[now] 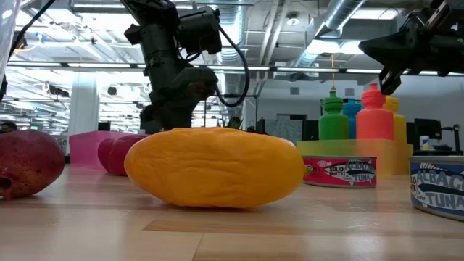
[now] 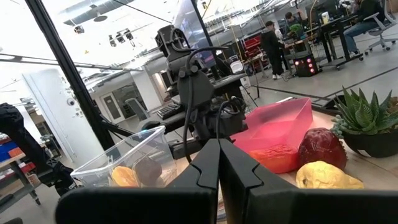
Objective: Pick & Place Food Item
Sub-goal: Put the blue pink tuna can into the pink bin
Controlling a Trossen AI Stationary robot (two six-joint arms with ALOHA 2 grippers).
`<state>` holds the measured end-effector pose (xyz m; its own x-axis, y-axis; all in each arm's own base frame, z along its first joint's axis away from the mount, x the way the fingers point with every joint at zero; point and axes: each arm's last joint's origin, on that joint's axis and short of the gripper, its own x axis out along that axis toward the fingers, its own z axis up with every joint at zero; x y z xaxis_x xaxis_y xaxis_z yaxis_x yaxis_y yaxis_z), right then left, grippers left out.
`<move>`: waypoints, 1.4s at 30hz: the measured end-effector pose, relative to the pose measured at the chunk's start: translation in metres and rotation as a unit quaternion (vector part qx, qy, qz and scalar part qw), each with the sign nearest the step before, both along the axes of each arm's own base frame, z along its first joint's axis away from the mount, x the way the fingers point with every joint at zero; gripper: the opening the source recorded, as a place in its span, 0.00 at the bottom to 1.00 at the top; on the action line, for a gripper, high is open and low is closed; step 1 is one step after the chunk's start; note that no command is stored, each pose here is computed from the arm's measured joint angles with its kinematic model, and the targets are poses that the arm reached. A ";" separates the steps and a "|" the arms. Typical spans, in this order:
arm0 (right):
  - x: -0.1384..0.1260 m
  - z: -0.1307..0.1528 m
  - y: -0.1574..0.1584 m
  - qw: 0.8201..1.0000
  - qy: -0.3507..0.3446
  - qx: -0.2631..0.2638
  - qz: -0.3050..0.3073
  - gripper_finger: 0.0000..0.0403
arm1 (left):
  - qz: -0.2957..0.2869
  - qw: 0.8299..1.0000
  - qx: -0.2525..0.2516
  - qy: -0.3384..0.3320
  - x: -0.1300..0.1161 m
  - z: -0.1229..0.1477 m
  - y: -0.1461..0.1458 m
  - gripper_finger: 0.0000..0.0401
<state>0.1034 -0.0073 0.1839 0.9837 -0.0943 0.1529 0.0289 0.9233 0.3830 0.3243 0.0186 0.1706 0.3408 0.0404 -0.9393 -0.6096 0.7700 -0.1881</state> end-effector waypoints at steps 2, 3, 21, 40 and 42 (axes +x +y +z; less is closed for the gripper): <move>0.000 0.000 0.000 1.000 0.000 0.000 0.000 0.00 | 0.001 1.000 0.003 0.004 -0.003 0.003 -0.001 0.00; 0.000 0.000 0.000 1.000 0.000 0.000 0.000 0.00 | 0.005 1.000 0.002 0.003 -0.004 0.004 -0.002 0.00; 0.000 0.000 0.000 1.000 -0.001 0.000 0.000 0.00 | 0.032 0.998 0.018 -0.044 -0.012 0.033 0.000 0.00; 0.000 0.000 0.000 1.000 0.000 0.000 0.000 0.00 | 0.032 0.997 0.017 -0.062 -0.008 0.043 0.000 0.00; 0.000 0.000 0.000 1.000 0.000 0.000 0.000 0.00 | 0.032 0.997 0.018 -0.070 -0.005 0.048 0.000 0.00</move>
<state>0.1034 -0.0073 0.1840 0.9837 -0.0945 0.1531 0.0291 0.9233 0.3830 0.3189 0.0187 0.2183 0.4637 0.0986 -0.8805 -0.6273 0.7384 -0.2477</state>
